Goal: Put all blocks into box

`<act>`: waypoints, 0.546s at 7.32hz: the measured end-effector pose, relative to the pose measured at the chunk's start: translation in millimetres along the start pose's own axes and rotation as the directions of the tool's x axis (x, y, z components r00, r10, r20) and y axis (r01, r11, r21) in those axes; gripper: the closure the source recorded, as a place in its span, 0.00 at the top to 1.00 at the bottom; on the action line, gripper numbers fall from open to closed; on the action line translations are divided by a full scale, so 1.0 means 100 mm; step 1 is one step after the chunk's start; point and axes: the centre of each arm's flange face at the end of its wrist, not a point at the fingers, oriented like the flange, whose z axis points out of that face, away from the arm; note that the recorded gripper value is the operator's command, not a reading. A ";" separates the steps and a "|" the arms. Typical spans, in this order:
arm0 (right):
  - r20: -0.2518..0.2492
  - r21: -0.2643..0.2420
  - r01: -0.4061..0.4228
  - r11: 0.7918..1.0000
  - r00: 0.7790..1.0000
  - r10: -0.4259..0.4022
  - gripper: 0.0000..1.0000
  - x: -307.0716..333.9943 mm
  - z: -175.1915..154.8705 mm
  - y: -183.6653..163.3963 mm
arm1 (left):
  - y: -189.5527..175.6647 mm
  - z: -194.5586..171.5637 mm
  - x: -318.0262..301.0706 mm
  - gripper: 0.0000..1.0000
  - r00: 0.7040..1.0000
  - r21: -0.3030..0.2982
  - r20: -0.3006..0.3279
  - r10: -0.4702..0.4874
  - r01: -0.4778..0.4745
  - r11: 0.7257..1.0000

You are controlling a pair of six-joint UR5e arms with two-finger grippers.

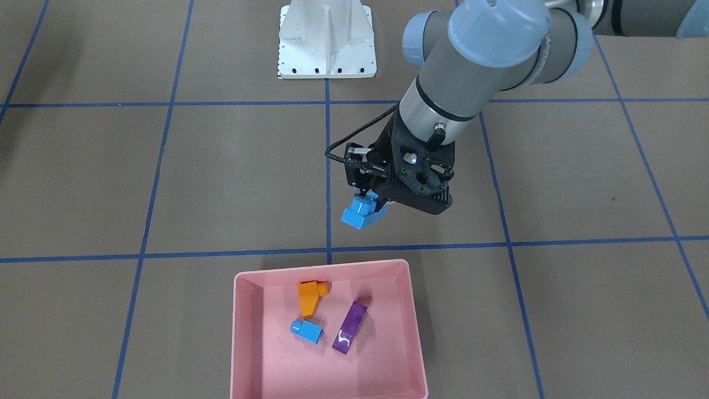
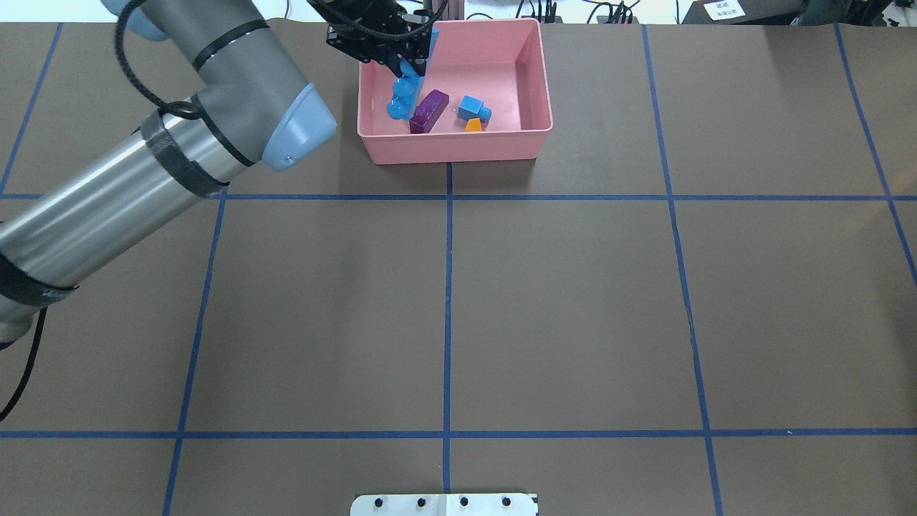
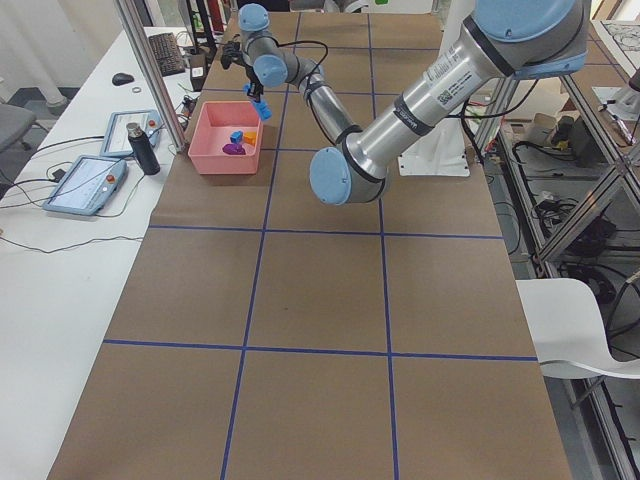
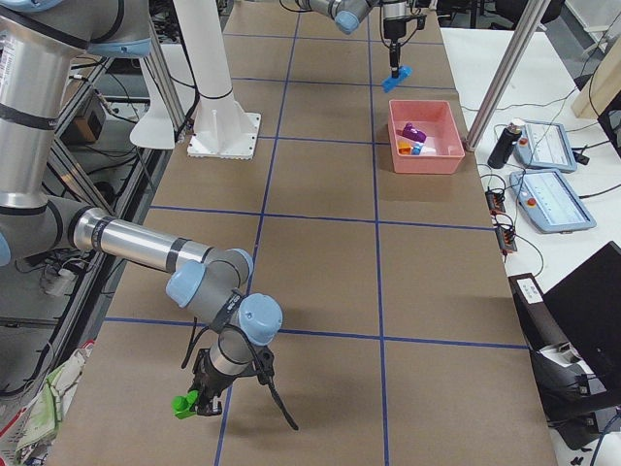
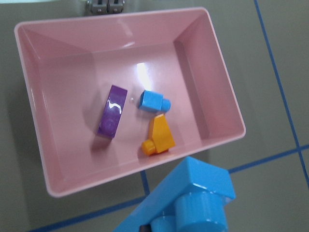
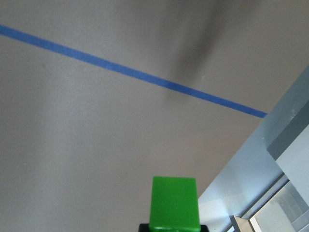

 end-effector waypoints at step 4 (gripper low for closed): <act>-0.125 0.156 -0.045 0.987 0.990 0.065 0.00 0.21 -1.05 -0.46 | -0.44 0.68 0.03 1.00 0.993 0.207 0.024 -0.118 0.111 0.972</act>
